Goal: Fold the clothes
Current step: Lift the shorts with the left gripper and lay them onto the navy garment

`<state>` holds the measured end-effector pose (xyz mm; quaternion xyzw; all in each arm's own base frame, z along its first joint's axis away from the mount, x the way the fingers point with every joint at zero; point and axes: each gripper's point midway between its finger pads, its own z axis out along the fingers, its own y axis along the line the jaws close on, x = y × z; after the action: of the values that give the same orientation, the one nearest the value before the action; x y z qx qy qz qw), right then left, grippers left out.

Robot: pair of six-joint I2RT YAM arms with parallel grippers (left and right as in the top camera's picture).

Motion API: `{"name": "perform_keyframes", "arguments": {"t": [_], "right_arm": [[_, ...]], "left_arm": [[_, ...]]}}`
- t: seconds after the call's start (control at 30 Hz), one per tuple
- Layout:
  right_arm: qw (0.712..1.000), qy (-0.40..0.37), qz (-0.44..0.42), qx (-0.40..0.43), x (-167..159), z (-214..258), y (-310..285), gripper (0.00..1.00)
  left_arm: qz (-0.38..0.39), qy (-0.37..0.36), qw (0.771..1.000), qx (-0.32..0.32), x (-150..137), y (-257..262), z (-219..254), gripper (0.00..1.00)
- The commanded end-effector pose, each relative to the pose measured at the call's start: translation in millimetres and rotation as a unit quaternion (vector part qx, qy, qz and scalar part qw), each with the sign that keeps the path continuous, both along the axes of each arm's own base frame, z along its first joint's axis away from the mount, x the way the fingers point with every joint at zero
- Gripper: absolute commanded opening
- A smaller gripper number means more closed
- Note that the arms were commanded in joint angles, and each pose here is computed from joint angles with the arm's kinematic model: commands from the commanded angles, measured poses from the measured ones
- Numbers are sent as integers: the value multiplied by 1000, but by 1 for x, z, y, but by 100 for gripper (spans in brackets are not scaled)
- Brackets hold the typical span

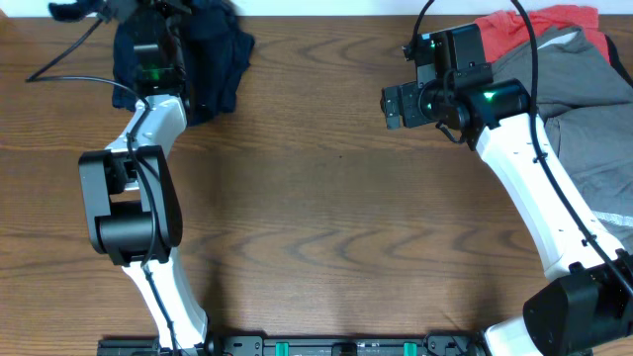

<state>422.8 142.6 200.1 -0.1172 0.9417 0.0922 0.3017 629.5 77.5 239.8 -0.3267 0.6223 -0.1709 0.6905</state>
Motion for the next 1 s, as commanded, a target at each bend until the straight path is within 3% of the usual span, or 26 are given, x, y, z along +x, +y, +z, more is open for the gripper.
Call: {"name": "perform_keyframes", "arguments": {"t": [0.0,0.3,0.33,0.47,0.57,0.67,0.83,0.97], "right_arm": [[1000,3,-17,4,3,-4,-2,99],[1000,-6,-25,15,8,-1,0,99],[1000,-5,-25,14,8,-1,-1,99],[1000,-3,-25,13,7,-2,-1,99],[1000,-4,-25,14,7,-2,-1,99],[1000,-7,-25,15,8,-1,0,99],[999,-12,-25,17,10,1,0,99],[999,-14,-25,18,11,2,1,99]], "left_arm": [[-12,0,1000,22,5,-8,12,6],[-14,77,996,35,3,-6,-24,8],[-18,85,996,35,2,-8,-27,17],[-55,125,990,38,-6,-20,-30,70],[-61,150,985,58,-18,-22,-17,93],[-64,164,982,75,-36,-23,8,99],[-68,169,980,81,-76,-29,60,98],[-81,166,970,159,-94,-35,90,98]]}}
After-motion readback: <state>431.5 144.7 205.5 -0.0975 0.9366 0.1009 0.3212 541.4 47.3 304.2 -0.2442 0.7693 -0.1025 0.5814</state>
